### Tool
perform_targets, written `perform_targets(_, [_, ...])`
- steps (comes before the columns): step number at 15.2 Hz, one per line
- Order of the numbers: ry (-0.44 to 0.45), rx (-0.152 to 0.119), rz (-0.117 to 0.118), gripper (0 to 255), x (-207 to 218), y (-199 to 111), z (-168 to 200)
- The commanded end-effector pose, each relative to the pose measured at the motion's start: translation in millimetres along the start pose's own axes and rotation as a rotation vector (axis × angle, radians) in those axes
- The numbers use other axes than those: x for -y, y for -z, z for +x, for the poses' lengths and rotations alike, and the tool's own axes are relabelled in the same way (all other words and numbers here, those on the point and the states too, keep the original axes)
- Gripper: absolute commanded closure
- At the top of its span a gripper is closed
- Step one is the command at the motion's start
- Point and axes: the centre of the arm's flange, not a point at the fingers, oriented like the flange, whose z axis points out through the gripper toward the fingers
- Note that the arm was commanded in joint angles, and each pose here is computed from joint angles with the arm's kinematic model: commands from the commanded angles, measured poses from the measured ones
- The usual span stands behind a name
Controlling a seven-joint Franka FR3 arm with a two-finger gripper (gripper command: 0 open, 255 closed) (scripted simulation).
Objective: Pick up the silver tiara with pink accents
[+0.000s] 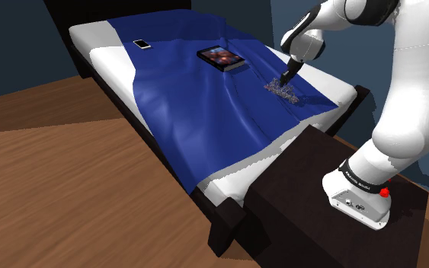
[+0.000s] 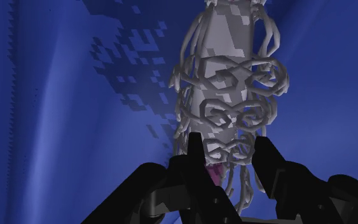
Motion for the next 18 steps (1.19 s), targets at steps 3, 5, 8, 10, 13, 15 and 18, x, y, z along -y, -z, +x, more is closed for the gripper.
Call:
perform_targets(3, [0.000,0.001,0.000,255,0.2,-0.7,0.0])
perform_targets(5, [0.000,0.001,0.000,255,0.3,-0.2,0.2])
perform_targets(8, [0.000,0.001,0.000,255,0.4,15.5,2.5])
perform_targets(10, [0.000,0.001,0.000,255,0.4,25.9,4.0])
perform_targets(13, [0.000,0.001,0.000,255,0.4,41.6,6.2])
perform_targets(15, [0.000,0.001,0.000,255,0.4,52.1,7.8])
perform_targets(18, [0.000,0.001,0.000,255,0.4,67.8,10.0])
